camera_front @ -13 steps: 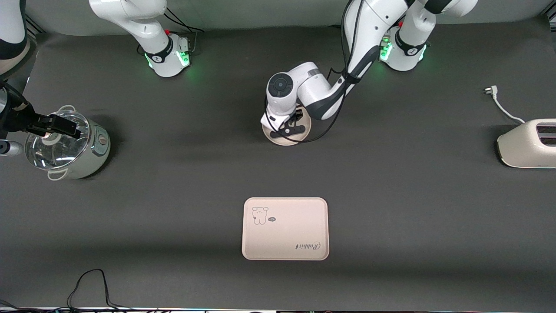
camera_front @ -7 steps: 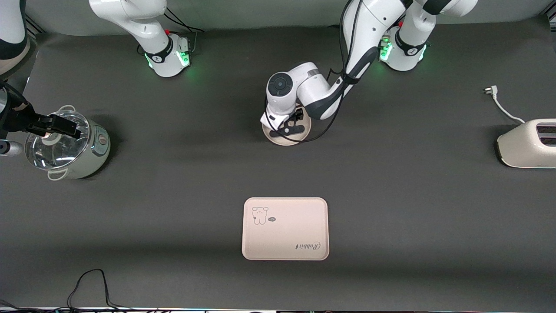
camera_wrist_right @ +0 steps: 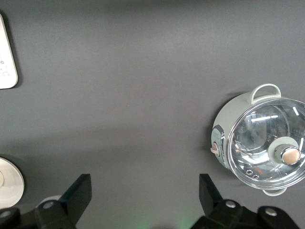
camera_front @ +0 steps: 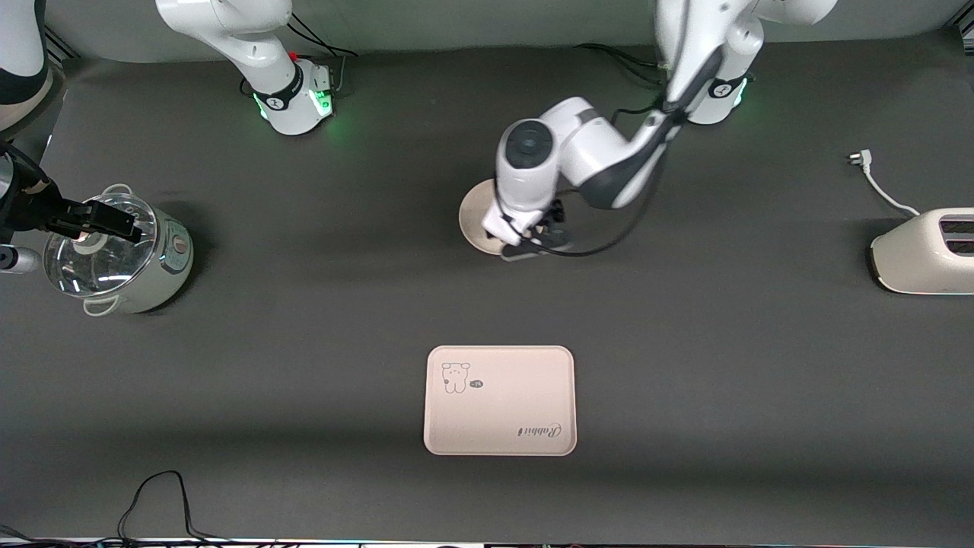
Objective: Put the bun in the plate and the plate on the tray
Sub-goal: 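Lower the bun onto the plate and open the left gripper, then withdraw the left gripper while the right gripper moves toward the plate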
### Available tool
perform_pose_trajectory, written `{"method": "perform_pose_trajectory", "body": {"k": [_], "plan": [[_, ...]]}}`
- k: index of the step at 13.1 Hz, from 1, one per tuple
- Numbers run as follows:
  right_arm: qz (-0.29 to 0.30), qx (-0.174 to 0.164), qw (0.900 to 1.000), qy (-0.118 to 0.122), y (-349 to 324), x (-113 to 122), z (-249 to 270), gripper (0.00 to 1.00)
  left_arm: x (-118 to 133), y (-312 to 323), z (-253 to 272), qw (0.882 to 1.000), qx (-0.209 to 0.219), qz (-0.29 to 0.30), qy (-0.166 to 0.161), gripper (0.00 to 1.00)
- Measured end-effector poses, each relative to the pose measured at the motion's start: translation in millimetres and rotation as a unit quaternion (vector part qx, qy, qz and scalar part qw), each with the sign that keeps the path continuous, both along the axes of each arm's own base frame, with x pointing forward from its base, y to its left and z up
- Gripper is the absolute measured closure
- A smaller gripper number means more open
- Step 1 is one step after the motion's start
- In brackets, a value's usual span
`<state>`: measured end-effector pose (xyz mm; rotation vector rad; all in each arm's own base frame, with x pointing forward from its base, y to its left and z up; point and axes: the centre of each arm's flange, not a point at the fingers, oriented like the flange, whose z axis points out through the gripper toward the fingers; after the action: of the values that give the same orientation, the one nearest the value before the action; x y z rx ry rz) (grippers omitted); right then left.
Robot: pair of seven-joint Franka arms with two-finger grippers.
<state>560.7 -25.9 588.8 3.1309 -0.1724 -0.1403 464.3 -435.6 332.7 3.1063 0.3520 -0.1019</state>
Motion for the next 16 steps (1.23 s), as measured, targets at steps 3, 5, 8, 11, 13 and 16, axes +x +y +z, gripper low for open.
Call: {"method": "perform_pose_trajectory", "body": {"k": [3,5,8,11,13,16], "plan": [[0.006,0.010,1.000,0.001,9.6,-0.1,-0.8,0.00,51.4,82.9,59.6,1.000,0.010,0.015,-0.017,0.00],[0.020,0.018,1.000,0.004,37.0,-2.5,-2.3,0.00,72.7,139.8,86.7,0.999,0.024,0.021,-0.016,0.00],[0.011,0.033,0.999,0.012,103.0,-16.3,-3.6,0.00,93.5,221.2,110.6,0.999,0.042,0.018,0.001,0.00],[0.001,0.028,1.000,0.014,193.7,-46.6,1.5,0.00,109.0,282.9,137.8,0.999,0.047,0.014,0.015,0.00],[-0.006,0.025,1.000,0.006,265.9,-75.9,4.5,0.00,115.5,311.2,155.8,0.999,0.047,0.012,0.022,0.00],[-0.018,0.040,0.999,-0.011,368.1,-131.1,3.7,0.00,129.3,346.5,184.6,0.999,0.041,0.021,-0.001,0.00]]}}
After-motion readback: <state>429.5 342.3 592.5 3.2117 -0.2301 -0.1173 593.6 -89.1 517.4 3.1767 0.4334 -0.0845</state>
